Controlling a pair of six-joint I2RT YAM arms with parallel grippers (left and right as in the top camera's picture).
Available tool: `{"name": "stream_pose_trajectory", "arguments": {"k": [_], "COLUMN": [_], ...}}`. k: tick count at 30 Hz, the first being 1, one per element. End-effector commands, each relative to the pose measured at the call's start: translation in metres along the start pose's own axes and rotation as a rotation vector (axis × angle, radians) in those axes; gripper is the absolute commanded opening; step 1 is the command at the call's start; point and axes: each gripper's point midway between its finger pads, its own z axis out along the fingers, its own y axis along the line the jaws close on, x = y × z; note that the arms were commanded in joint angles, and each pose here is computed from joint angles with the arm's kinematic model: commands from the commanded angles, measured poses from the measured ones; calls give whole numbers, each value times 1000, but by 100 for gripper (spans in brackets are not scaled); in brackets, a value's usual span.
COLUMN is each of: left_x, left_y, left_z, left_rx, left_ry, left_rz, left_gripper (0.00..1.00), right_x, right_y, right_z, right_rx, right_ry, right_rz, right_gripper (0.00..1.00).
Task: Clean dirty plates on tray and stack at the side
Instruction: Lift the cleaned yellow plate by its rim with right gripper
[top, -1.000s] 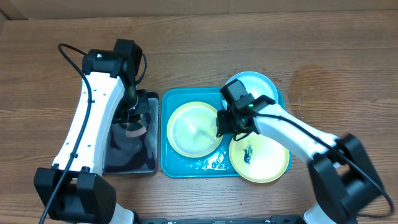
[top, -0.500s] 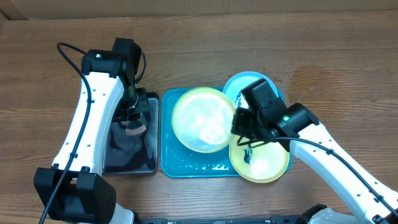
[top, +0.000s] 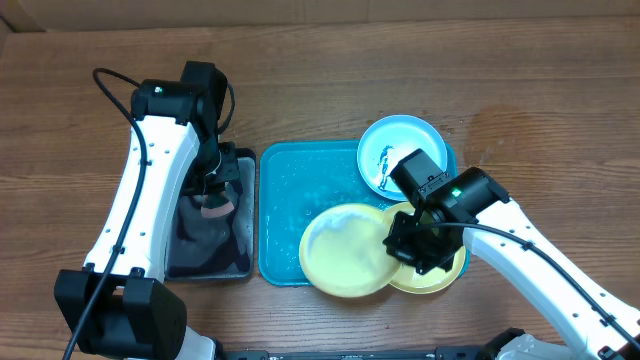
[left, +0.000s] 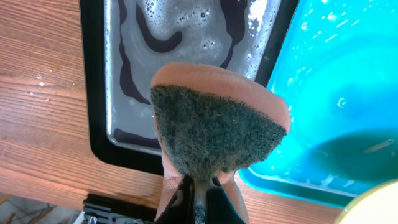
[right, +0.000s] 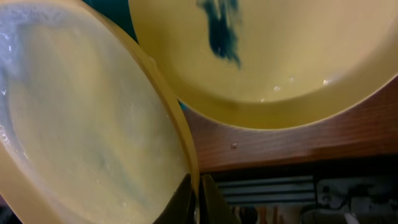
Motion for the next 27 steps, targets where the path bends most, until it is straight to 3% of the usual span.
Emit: {"name": "stream_pose_trajectory", "arguments": {"k": [1, 5, 18, 27], "left_x": [0, -1, -9, -16], "left_y": [4, 5, 39, 40], "left_z": [-6, -6, -2, -1], "left_rx": [-9, -14, 37, 103], "left_ry": [-17, -22, 5, -7], "left_rz": [24, 21, -127, -134], "left_gripper": [4, 4, 4, 4], "right_x": [33, 39, -14, -69], "right_y": [19, 26, 94, 94], "right_z": [-5, -5, -5, -3], "right_rx": [-109, -143, -402, -316], "right_ry": [144, 163, -121, -411], "right_rz": [-93, -154, -408, -428], "right_gripper": [4, 4, 4, 4]}}
